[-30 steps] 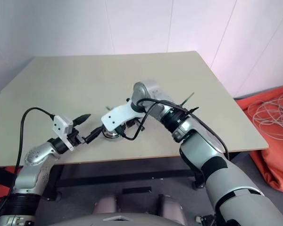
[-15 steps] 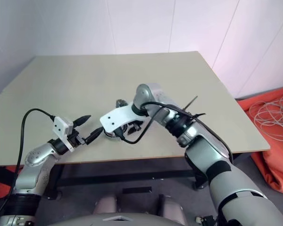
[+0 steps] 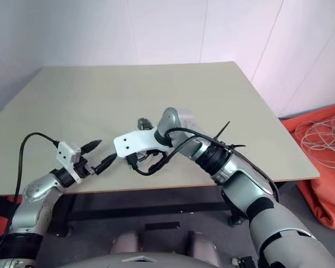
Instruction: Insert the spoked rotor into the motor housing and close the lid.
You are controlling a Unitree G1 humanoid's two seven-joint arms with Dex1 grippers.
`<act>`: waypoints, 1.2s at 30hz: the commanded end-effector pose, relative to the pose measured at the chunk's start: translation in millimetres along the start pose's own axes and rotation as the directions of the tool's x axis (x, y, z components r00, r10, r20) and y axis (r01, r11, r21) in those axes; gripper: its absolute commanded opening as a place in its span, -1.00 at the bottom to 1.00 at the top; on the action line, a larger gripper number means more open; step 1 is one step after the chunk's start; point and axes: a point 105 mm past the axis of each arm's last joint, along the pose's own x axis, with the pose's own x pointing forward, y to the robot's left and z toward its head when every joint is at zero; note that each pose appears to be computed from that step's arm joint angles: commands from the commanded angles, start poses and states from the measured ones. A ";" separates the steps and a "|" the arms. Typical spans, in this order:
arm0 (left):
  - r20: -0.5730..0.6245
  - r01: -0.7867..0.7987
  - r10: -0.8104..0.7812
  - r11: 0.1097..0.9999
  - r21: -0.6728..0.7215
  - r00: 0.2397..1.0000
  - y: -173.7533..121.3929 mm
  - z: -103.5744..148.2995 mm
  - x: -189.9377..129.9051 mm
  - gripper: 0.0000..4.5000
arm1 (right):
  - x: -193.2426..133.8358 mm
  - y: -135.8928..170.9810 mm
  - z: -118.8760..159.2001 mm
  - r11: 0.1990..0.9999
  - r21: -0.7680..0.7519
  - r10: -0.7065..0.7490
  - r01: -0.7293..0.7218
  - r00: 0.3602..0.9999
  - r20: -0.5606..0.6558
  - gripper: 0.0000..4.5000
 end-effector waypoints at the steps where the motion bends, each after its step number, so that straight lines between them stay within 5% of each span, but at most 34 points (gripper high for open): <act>1: 0.045 -0.011 0.009 0.999 0.042 0.999 4.6 14.5 -2.4 1.00 | -3.2 -17.9 9.8 0.999 0.014 -0.042 0.042 0.999 -0.023 0.99; 23: 0.058 -0.009 0.007 0.999 0.046 0.998 2.4 17.7 2.0 1.00 | 17.2 -32.9 -23.5 0.998 0.048 -0.039 0.047 0.989 -0.142 0.99; 26: 0.059 -0.003 0.000 0.999 0.046 0.998 1.1 18.2 3.8 1.00 | 18.3 -32.1 -22.5 0.998 0.044 -0.037 0.044 0.990 -0.139 0.73; 36: 0.062 -0.001 -0.002 0.999 0.044 0.998 0.0 18.6 4.9 1.00 | 21.9 -36.7 -20.8 0.994 0.075 -0.066 0.076 0.990 -0.128 -0.71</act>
